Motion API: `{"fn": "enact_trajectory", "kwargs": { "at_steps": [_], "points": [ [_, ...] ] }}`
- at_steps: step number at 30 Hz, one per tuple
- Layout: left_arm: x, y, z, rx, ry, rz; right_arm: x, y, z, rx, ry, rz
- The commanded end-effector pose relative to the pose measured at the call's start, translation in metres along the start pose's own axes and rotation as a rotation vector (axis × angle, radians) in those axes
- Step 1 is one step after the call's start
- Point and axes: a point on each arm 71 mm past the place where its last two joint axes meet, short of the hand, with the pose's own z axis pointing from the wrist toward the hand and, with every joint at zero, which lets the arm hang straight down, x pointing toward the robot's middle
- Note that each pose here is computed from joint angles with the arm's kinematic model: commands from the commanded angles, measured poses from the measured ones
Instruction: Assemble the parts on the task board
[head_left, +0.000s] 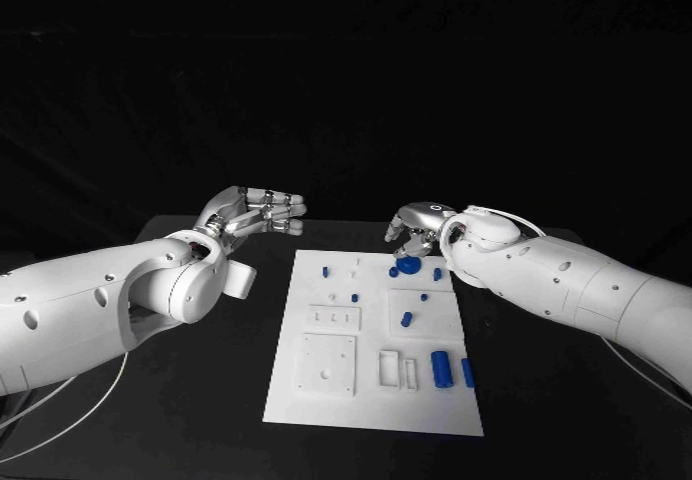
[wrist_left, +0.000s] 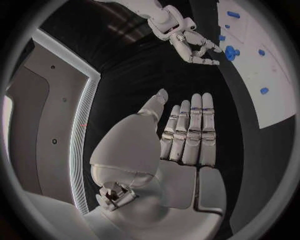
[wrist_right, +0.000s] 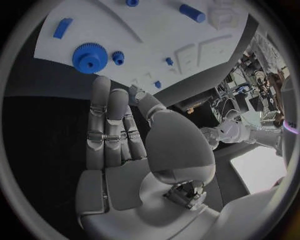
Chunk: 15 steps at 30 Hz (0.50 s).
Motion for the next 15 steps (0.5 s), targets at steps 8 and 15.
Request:
{"fn": "enact_trajectory", "kwargs": {
  "at_steps": [8,15],
  "points": [
    [0.0009,-0.0062,0.0006,0.024,0.020,0.003,0.006,0.000,0.000,0.005,0.047,-0.042],
    [0.0015,-0.0071,0.0009,0.025,0.022,0.002,0.015,-0.001,-0.001,0.010,0.073,-0.040]
  ]
}}
